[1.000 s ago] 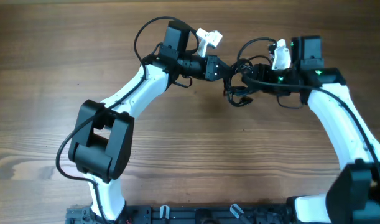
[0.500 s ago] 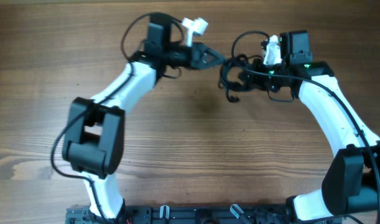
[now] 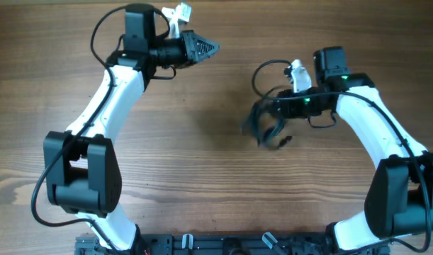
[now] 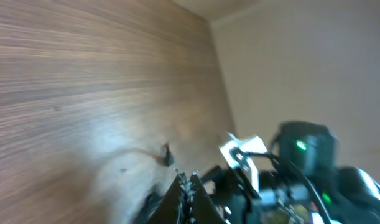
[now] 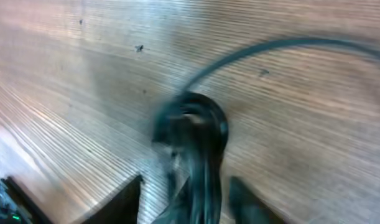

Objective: Untangle cables

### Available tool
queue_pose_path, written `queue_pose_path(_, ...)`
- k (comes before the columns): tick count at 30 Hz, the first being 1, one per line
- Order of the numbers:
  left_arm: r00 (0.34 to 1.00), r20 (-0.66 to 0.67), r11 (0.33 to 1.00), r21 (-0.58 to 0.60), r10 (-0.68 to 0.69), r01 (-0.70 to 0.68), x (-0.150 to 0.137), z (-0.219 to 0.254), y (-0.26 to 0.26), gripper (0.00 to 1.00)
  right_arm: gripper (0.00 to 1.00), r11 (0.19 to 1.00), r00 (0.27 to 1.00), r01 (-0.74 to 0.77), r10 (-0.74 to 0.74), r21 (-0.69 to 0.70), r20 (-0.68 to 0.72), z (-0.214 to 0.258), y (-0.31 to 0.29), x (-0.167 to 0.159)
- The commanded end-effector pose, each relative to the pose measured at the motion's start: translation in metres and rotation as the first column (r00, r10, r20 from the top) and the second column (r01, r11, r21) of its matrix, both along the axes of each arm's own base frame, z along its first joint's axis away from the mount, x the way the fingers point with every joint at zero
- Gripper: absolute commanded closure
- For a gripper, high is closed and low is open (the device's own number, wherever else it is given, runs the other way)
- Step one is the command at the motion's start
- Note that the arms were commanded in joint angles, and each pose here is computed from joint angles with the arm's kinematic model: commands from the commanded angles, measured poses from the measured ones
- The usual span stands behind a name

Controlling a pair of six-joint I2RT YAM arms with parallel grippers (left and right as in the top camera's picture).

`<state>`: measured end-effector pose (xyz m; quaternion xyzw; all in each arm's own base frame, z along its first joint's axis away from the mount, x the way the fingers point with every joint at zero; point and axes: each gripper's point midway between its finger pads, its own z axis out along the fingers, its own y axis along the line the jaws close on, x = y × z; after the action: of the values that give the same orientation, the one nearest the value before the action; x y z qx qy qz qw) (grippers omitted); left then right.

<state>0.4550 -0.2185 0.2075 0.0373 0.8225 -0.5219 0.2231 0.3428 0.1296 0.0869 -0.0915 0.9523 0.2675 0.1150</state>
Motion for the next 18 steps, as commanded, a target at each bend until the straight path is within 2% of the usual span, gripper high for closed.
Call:
queue_pose_path(1, 0.996, 0.052, 0.991, 0.106, 0.071, -0.076, 0.011, -0.011, 0.015, 0.96, 0.32, 0.998, 0.996, 0.042, -0.038, -0.046, 0.085, 0.017, -0.006, 0.011)
queue_pose_path(4, 0.995, -0.024, 0.972, 0.216, 0.097, -0.090, 0.000, -0.038, 0.014, 0.96, 0.29, 0.983, 0.981, 0.183, -0.180, -0.034, 0.074, 0.026, -0.013, 0.022)
queue_pose_path(6, 0.992, -0.063, 0.952, 0.294, 0.105, -0.082, -0.013, -0.053, 0.002, 0.96, 0.29, 0.919, 0.920, 0.391, -0.391, -0.056, 0.013, 0.022, -0.038, 0.029)
queue_pose_path(8, 0.996, -0.062, 0.937, 0.347, 0.070, -0.044, -0.026, -0.063, -0.025, 0.89, 0.29, 0.882, 0.882, 0.470, -0.470, -0.044, -0.008, 0.022, -0.056, 0.034)
queue_pose_path(11, 0.997, -0.065, 0.900, 0.435, 0.029, 0.002, -0.046, -0.089, -0.060, 0.71, 0.25, 0.870, 0.871, 0.491, -0.492, -0.050, -0.008, 0.022, -0.076, 0.034)
queue_pose_path(14, 0.994, -0.110, 0.866, 0.495, -0.011, 0.065, -0.065, -0.121, -0.082, 0.60, 0.21, 0.882, 0.883, 0.467, -0.469, -0.066, -0.005, 0.020, -0.079, 0.031)
queue_pose_path(18, 0.985, -0.169, 0.843, 0.526, -0.026, 0.112, -0.074, -0.154, -0.089, 0.60, 0.19, 0.882, 0.884, 0.466, -0.468, -0.065, -0.003, 0.020, -0.079, 0.031)
